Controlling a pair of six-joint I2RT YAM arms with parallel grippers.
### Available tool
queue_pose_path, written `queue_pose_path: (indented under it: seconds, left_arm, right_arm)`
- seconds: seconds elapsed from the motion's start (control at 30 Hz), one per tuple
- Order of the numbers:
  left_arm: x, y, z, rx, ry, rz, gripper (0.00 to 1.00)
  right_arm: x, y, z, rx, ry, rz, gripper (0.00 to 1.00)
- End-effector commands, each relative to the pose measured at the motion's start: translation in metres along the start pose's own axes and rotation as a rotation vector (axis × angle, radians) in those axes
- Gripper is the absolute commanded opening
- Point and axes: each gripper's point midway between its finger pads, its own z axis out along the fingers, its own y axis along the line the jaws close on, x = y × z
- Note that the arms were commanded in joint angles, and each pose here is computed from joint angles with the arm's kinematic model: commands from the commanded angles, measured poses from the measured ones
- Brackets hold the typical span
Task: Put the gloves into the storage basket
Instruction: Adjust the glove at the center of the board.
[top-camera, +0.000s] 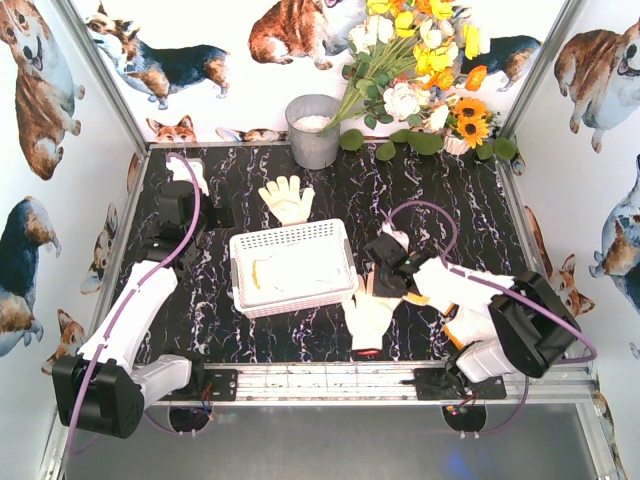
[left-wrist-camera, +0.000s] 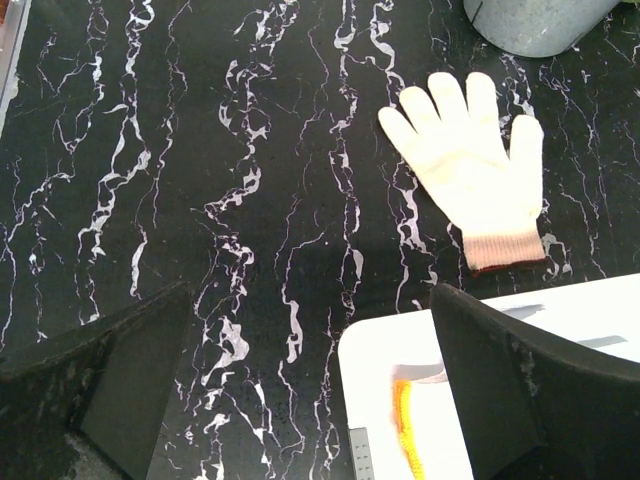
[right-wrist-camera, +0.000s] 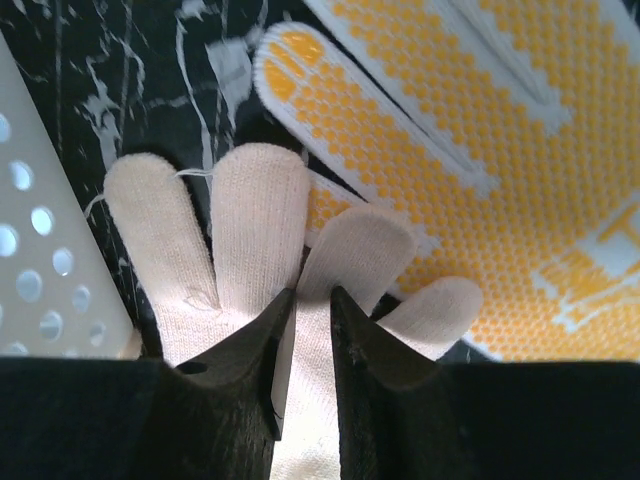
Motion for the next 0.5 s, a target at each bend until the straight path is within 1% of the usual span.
queue_pose_path:
  seconds: [0.0,0.1,0.2,0.27,0.33,0.37,0.47]
  left_arm:
    - [-0.005,0.007,0.002,-0.023,-0.011,0.007,1.00]
    - [-0.005,0.007,0.002,-0.025,-0.010,0.009,1.00]
    - [-0.005,0.007,0.002,-0.024,-0.009,0.012,1.00]
    - [-0.006,0.007,0.002,-0.023,-0.011,0.012,1.00]
    - [-0.006,0.006,0.002,-0.021,-0.012,0.012,1.00]
    - [-0.006,0.006,0.002,-0.021,-0.011,0.012,1.00]
    - [-0.006,0.005,0.002,-0.017,-0.011,0.011,1.00]
  right_arm:
    - [-0.024,-0.003,0.018,-0.025,-0.027,-0.195,0.23]
    - [-0.032,0.001,0.020,-0.053,-0.005,-0.279,0.23]
    - [-0.034,0.013,0.016,-0.106,0.017,-0.309,0.25]
    - [-0.033,0.023,0.009,-0.158,0.024,-0.293,0.28]
    - [-0.032,0.027,-0.003,-0.171,0.027,-0.259,0.33]
    - [-0.034,0.026,-0.012,-0.159,0.018,-0.236,0.35]
    - [-0.030,0.005,-0.039,-0.048,0.036,-0.137,0.41]
